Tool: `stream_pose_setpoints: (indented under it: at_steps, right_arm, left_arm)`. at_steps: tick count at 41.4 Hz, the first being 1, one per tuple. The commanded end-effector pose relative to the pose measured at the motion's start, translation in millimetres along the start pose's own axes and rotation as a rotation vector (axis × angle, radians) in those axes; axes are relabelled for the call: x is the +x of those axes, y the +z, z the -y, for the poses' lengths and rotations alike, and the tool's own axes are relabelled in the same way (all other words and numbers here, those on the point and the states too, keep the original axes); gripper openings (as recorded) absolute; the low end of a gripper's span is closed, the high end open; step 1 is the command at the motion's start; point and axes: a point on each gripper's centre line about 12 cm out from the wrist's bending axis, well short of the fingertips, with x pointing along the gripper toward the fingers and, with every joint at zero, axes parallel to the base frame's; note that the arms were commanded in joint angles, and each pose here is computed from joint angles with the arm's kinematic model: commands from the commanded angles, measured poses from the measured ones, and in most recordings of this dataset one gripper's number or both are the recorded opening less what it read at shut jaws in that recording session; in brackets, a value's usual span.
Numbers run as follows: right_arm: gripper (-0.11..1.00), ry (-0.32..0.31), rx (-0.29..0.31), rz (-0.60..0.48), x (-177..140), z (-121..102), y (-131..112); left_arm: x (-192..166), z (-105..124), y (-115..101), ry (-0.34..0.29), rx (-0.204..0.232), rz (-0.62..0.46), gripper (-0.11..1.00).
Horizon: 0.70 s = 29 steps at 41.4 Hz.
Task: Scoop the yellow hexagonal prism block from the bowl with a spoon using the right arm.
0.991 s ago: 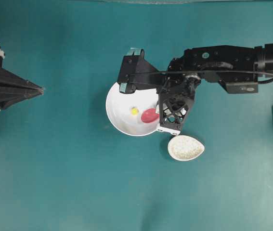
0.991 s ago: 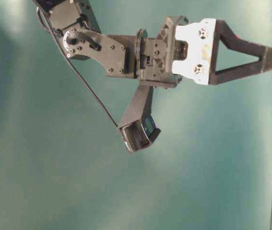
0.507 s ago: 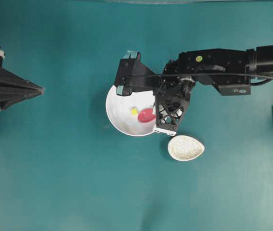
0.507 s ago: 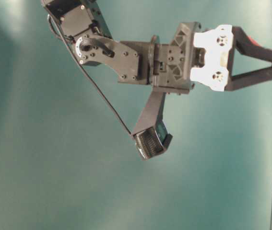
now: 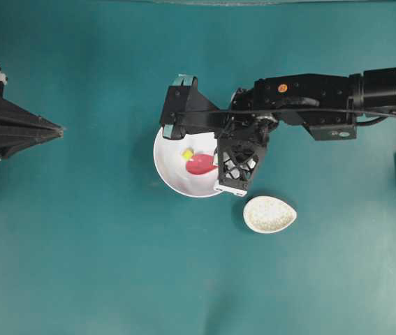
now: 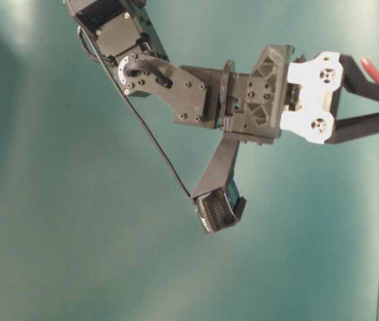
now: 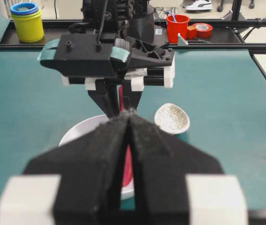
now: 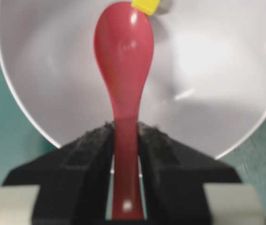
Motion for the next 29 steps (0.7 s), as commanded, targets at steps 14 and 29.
stream_pose_setpoints:
  at_steps: [14, 29]
  right_arm:
    - [0.22, 0.013, -0.038, 0.174, -14.6, -5.0, 22.3]
    - [0.22, 0.017, -0.042, 0.236, -19.9, -6.0, 28.7]
  left_arm:
    - [1.5, -0.4, 7.7, 0.002, 0.003, 0.021, 0.01]
    - [1.5, -0.4, 7.5, 0.001, 0.003, 0.02, 0.01]
